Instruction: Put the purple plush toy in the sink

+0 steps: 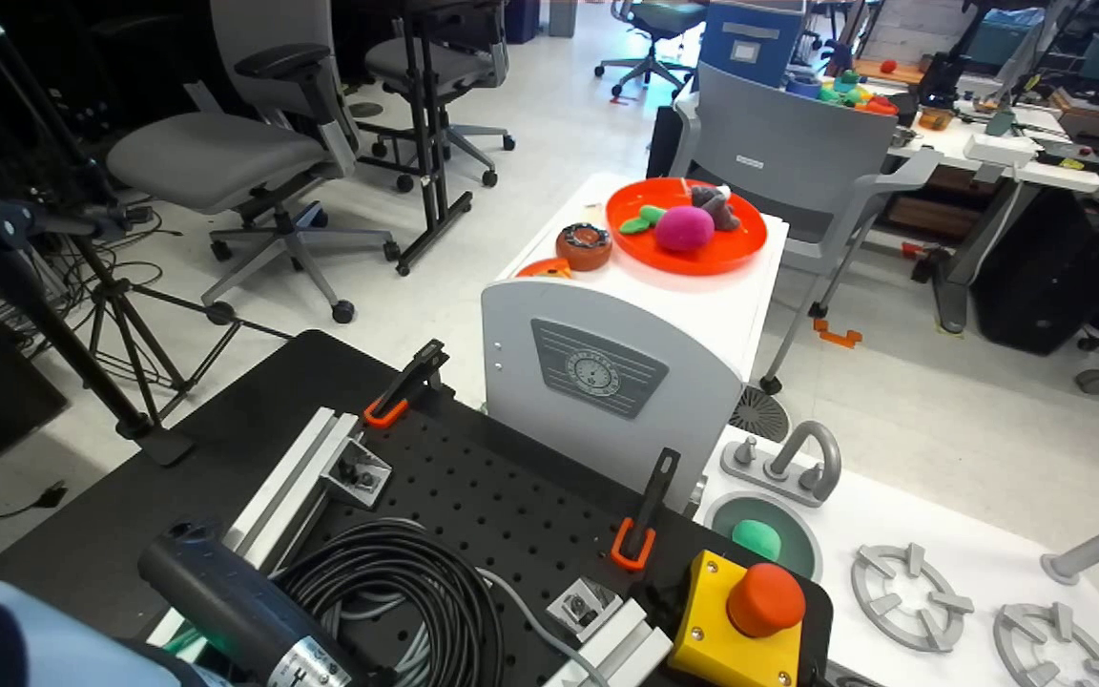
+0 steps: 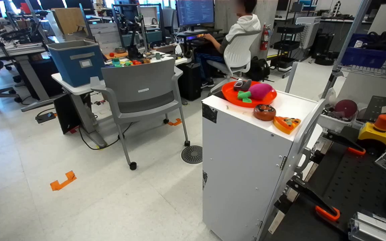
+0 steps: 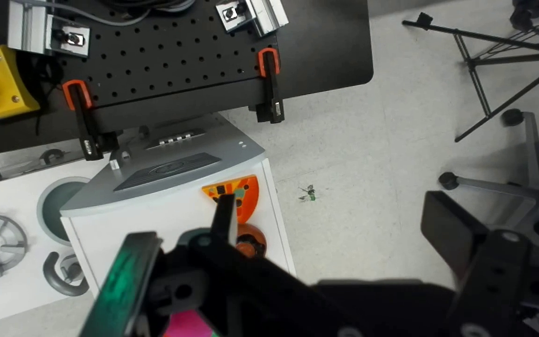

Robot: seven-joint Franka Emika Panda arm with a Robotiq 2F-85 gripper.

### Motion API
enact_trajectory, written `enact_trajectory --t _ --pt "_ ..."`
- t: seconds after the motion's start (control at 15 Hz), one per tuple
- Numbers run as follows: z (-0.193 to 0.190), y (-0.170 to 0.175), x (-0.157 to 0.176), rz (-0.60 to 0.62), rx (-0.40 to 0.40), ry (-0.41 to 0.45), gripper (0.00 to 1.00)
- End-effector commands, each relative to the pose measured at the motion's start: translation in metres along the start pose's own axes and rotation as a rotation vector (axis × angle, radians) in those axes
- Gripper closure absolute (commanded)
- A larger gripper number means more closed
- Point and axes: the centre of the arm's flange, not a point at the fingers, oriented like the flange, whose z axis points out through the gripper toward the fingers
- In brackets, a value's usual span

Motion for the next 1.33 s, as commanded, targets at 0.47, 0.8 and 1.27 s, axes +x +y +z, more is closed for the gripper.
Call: enact_trajectory --t 0.47,0.8,1.27 --pt "0.005 0.025 0.002 0.248 -0.225 0.033 0.0" --pt "0.009 0.036 -0.001 0.212 -0.306 0.097 0.0" --pt "0.017 0.042 0.012 0.117 -0.284 0.182 0.0"
